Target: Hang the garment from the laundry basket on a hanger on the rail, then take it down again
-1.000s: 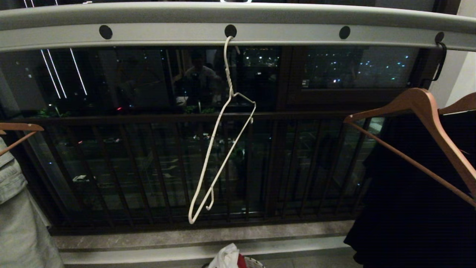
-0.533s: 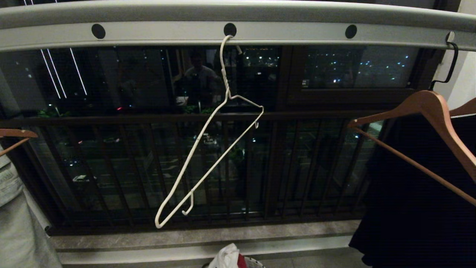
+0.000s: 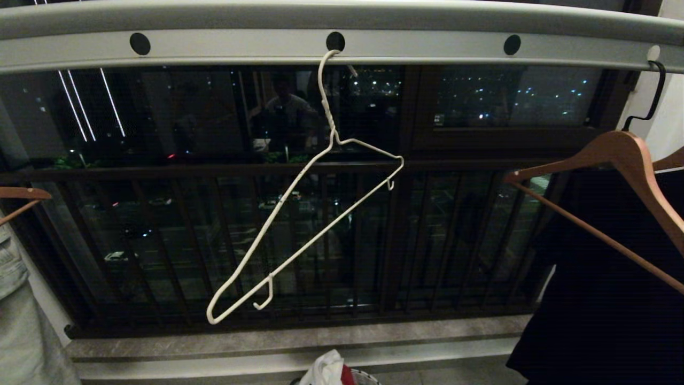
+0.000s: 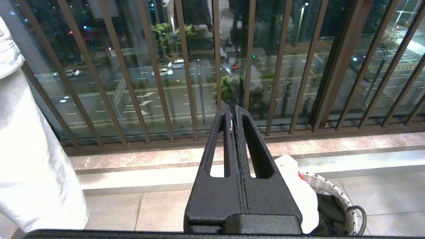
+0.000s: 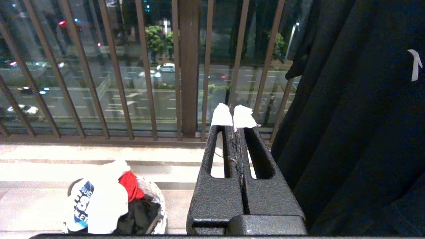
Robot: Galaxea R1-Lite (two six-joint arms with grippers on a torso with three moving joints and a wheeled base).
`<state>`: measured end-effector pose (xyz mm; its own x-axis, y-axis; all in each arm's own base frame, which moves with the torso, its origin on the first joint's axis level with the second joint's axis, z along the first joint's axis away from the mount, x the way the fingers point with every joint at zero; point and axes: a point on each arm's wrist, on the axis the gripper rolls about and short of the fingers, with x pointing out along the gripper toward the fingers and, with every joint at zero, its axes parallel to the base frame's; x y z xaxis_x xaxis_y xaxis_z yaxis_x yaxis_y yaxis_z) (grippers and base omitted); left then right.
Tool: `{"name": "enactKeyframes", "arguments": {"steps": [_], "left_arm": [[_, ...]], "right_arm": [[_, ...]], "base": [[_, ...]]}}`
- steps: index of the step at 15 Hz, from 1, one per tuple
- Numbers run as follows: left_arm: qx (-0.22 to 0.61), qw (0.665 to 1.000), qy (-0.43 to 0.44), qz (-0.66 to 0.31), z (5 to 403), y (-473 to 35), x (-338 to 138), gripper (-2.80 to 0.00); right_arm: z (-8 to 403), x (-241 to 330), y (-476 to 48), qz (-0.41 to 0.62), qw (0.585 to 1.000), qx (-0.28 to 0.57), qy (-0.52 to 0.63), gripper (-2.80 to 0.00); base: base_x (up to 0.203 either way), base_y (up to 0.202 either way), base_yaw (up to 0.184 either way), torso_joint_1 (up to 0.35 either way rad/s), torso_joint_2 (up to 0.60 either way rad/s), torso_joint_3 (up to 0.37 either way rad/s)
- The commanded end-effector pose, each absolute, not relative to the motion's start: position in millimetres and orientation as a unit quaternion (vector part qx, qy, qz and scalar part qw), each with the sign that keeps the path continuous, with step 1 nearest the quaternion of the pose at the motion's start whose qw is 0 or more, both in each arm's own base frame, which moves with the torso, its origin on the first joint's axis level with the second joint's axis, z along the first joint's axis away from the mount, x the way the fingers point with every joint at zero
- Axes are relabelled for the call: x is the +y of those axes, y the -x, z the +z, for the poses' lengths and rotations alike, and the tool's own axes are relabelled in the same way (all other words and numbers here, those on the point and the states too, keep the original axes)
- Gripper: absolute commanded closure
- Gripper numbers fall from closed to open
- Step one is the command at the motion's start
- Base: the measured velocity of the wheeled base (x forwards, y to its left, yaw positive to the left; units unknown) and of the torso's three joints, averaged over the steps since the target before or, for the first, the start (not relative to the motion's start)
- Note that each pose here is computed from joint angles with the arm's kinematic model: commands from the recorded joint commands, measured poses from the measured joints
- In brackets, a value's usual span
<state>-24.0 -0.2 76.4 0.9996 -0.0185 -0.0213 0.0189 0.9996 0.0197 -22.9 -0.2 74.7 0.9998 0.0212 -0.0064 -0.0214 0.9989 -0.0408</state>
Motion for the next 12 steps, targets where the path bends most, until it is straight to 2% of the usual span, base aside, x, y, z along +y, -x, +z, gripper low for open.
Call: {"name": "enactKeyframes", "arguments": {"steps": [1,12], "left_arm": [[0.011,1.0,-0.01,-0.009,76.4,24.0,-0.2,0.0],[0.011,1.0,-0.01,-0.009,76.4,24.0,-0.2,0.0]], "right_arm": [[74.7,-0.2,22.8,0.011,1.0,0.004,0.021,0.0],[74.7,-0.2,22.8,0.011,1.0,0.004,0.02,0.0]], "base": [[0.0,0.0,0.0,0.0,0.0,0.0],[0.0,0.0,0.0,0.0,0.0,0.0]]}}
